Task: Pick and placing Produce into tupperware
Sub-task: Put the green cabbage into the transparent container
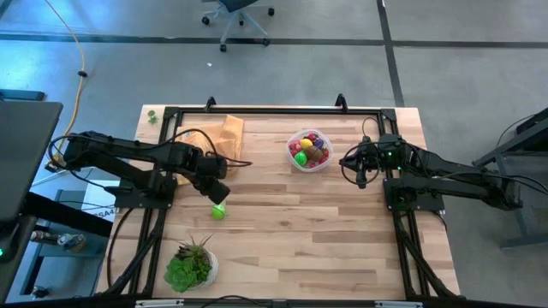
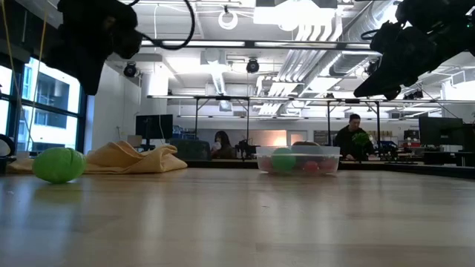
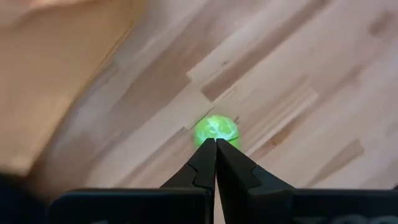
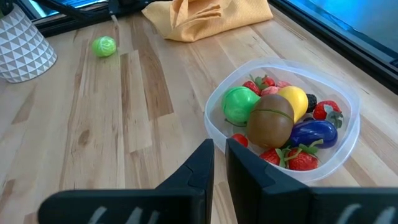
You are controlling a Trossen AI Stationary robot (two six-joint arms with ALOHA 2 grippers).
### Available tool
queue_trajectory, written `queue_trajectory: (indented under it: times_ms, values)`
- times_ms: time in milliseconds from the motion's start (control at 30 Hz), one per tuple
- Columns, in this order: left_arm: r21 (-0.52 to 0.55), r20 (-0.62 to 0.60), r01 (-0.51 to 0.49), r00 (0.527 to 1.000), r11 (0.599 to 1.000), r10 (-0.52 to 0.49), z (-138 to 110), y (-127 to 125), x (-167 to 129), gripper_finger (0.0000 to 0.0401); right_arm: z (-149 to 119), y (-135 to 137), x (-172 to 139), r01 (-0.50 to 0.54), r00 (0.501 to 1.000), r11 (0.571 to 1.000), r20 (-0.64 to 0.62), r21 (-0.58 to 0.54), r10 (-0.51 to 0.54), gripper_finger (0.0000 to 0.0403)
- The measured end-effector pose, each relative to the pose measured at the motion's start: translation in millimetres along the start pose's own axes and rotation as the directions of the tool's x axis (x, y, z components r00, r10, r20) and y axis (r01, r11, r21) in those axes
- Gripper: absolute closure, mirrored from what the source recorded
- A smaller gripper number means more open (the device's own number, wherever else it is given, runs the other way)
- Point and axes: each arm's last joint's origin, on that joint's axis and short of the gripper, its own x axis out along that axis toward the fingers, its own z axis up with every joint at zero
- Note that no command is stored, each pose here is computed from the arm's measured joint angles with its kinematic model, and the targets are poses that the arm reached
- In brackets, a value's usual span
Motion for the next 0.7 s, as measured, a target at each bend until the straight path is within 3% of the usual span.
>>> queue_trajectory:
  times_ms: [133,467,700]
  values:
    - [-0.121,-0.043,-0.018,0.999,0.993,0.013,-1.1,0.3,2.8,0.04,-0.2,0.0,0.0,0.0,1.0,1.0,-0.002,0.0,0.0,0.0373]
    - [-0.101,-0.074,0.077,0.994,0.992,-0.085,-6.3,-15.6,7.0,0.04,-1.3,-0.1,0.0,0.001,1.0,1.0,-0.015,0.002,-0.001,0.0373]
    - [-0.111,-0.12,-0.009,0.993,0.994,-0.004,-23.7,-22.0,12.9,0.04,-1.5,-0.1,0.0,0.001,1.0,1.0,-0.016,0.003,-0.001,0.0373]
